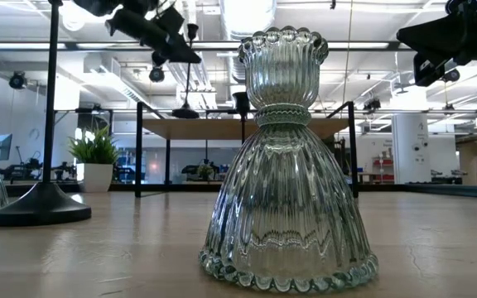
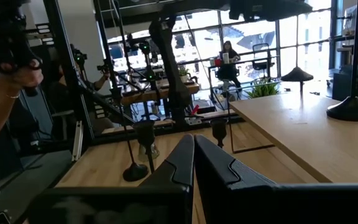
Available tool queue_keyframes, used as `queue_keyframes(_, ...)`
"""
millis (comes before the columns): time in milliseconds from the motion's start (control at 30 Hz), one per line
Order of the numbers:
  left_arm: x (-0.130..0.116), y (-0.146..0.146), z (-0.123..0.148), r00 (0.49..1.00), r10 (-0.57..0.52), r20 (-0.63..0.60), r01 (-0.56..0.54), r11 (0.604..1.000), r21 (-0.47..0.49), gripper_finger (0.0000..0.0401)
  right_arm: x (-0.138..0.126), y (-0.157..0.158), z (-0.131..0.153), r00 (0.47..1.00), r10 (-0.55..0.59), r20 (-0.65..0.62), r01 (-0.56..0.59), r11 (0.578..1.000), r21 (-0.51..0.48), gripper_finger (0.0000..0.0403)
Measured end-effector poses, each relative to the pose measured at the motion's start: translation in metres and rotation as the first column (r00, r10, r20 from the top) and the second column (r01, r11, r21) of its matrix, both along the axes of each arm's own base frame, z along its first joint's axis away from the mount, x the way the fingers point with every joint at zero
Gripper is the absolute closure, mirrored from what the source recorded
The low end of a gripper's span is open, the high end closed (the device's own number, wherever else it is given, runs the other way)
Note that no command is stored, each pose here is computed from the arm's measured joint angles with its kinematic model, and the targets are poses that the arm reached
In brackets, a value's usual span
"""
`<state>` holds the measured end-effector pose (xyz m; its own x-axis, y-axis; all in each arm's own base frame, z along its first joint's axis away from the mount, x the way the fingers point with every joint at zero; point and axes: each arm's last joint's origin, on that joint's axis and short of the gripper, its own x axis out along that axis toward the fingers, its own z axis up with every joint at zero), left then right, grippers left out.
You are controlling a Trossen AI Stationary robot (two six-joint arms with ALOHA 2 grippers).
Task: Pick & Place candle stick holders
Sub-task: Put the black candle holder on the shelf
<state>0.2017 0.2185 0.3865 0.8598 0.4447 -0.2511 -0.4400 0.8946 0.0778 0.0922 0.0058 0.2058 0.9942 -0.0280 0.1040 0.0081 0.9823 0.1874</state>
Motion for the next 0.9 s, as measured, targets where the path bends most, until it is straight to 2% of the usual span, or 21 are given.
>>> queue_keyframes(400, -0.004, 0.016, -0.025, 0.999, 0.028, -0.035, -0.030, 0.998, -0.054, 0.0389, 0.000, 0.000, 0.000, 1.000, 0.000, 0.000, 0.000, 1.000, 0.000, 0.0394)
queue_keyframes(733, -0.005, 0.021, -0.038, 0.998, -0.028, 0.056, 0.032, 0.996, -0.077, 0.0389, 0.000, 0.000, 0.000, 1.000, 0.000, 0.000, 0.000, 1.000, -0.002, 0.0394)
queue_keyframes(900, -0.005, 0.021, -0.042, 0.998, -0.037, 0.057, 0.042, 0.996, -0.082, 0.0389, 0.000, 0.000, 0.000, 1.000, 0.000, 0.000, 0.000, 1.000, -0.001, 0.0394)
